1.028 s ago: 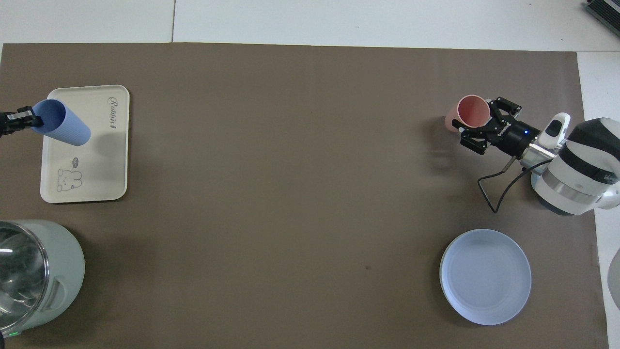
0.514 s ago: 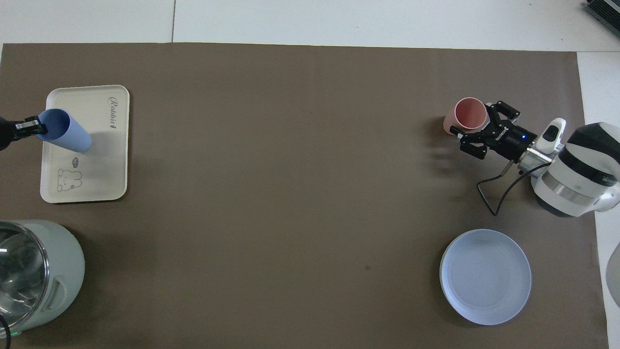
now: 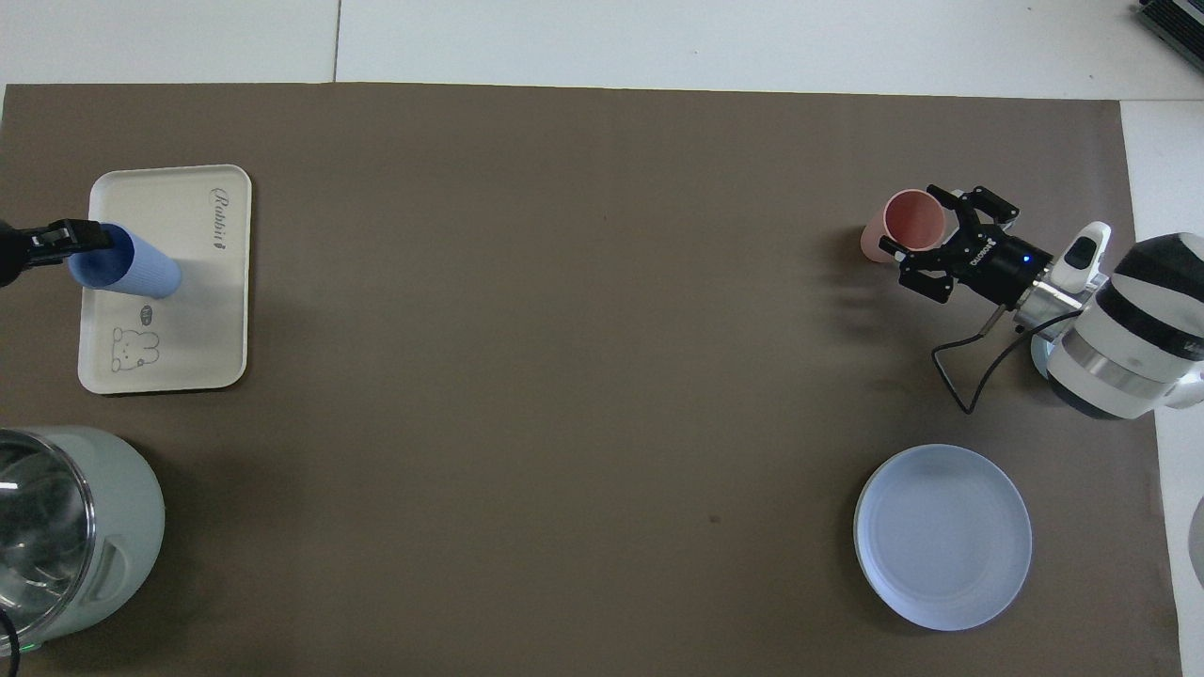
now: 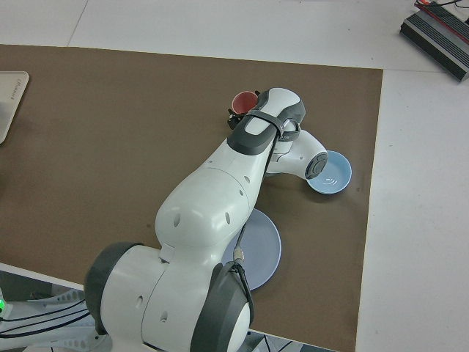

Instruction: Place cup on tray

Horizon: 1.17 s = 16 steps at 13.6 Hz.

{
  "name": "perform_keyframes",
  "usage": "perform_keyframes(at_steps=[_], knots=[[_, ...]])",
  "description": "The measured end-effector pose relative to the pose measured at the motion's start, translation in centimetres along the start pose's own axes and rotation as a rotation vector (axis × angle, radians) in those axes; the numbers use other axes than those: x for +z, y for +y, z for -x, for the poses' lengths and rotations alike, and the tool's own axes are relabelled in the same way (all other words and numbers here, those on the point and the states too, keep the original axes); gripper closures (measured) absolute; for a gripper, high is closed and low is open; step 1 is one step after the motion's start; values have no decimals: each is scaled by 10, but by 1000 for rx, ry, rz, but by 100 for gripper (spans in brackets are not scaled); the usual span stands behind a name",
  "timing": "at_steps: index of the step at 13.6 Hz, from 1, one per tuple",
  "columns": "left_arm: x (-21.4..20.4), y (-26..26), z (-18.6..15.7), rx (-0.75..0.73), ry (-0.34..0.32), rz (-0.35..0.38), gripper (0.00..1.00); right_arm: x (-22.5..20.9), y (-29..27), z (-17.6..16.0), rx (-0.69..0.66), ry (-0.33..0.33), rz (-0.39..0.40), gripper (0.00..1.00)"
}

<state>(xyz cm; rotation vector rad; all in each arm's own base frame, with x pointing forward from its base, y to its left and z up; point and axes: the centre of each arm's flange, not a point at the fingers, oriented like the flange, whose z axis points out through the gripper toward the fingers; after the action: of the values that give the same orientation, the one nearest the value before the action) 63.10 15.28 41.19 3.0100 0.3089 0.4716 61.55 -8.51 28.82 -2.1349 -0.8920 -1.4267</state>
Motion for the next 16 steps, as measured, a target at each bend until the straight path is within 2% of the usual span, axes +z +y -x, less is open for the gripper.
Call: perform_keyframes(at_steps=[1,2,5,7,9,11,13,15,16], knots=[[-14,10,-8,16,-27,12,8,-5,1,-11,-5,4,9,0],[-29,21,-17,36,-55,22,0,-11,2,-21,-3,-4,12,0],[-80,62,-31,143,-156,-5,0,-32,4,-58,32,-87,-3,0],[-108,104,-30,203,-225,-40,0,-46,2,-83,49,-157,-21,0],[-128,150,-23,240,-266,-76,0,-59,0,-104,42,-238,-31,0],[-141,186,-12,279,-287,-96,0,-69,-4,-123,48,-328,-29,0],[-161,206,0,298,-292,-109,0,-76,-12,-148,66,-452,-8,0],[-179,218,14,313,-302,-115,0,-74,-30,-182,106,-578,53,0],[-184,218,20,313,-303,-119,0,-69,-43,-198,132,-621,87,0]])
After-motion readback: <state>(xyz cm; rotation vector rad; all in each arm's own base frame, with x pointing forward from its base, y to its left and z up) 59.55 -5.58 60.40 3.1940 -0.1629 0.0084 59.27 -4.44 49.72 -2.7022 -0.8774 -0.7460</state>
